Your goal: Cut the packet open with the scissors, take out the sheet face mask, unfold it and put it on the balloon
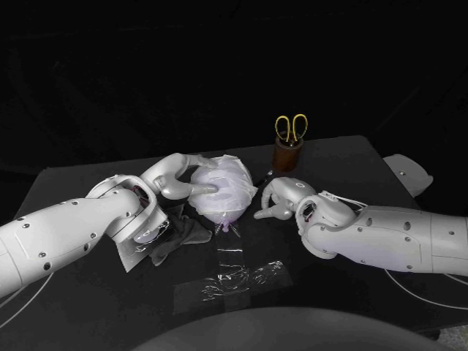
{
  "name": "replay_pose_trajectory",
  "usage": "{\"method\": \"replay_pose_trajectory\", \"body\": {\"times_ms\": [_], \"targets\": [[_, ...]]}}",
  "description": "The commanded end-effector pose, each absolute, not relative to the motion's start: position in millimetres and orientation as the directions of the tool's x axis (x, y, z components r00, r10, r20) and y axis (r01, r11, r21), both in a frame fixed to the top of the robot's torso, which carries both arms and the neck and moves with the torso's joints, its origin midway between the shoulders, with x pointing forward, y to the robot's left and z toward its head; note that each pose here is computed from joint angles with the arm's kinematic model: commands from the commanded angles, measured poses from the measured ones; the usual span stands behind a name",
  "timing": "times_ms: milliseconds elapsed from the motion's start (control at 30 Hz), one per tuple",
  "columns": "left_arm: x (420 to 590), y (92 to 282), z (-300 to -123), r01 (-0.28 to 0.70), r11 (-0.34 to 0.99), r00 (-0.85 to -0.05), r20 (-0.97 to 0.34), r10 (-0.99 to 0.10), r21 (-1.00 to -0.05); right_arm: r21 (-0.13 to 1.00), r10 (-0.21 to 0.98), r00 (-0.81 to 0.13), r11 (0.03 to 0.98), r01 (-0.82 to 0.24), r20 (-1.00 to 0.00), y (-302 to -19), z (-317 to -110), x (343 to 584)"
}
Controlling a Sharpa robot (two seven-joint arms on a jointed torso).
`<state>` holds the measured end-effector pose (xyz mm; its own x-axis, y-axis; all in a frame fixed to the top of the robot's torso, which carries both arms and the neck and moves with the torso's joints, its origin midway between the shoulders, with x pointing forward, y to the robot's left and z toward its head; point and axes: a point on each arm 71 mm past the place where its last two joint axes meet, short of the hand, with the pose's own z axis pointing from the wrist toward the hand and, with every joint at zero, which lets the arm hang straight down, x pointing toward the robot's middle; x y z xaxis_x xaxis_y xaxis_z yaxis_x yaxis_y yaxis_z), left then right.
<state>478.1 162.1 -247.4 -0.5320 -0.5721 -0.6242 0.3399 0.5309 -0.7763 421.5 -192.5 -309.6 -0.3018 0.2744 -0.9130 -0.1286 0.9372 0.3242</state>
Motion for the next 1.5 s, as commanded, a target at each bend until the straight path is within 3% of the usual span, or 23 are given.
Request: {"method": "replay_pose_trajectory", "body": {"times_ms": [33,200,500,667,1033,1500], "targets": [[475.5,160.2,-251.8,0.326,0.534,-0.563,-0.614,-0.554,-0.78,0.277,0.216,-0.313,0.947,-0.165,-0.925,-191.8,-309.0,418.0],[475.5,160.7,-251.7,0.327,0.533,-0.562,-0.614,-0.554,-0.78,0.315,0.262,-0.266,0.932,-0.18,-0.928,-197.3,-300.7,412.1],[475.6,161.2,-251.6,0.328,0.532,-0.56,-0.615,-0.555,-0.78,0.523,0.506,-0.135,0.824,-0.217,-0.852,-211.5,-273.2,401.0],[475.6,160.9,-251.7,0.329,0.532,-0.56,-0.615,-0.555,-0.78,0.581,0.571,-0.111,0.787,-0.207,-0.813,-211.6,-260.8,406.4],[475.1,159.4,-251.5,0.33,0.53,-0.563,-0.613,-0.554,-0.781,0.617,0.6,-0.147,0.776,-0.133,-0.786,-203.2,-256.9,427.8],[474.7,158.9,-251.4,0.33,0.529,-0.565,-0.613,-0.553,-0.782,0.582,0.562,-0.16,0.801,-0.141,-0.811,-188.8,-263.6,444.0]]}}
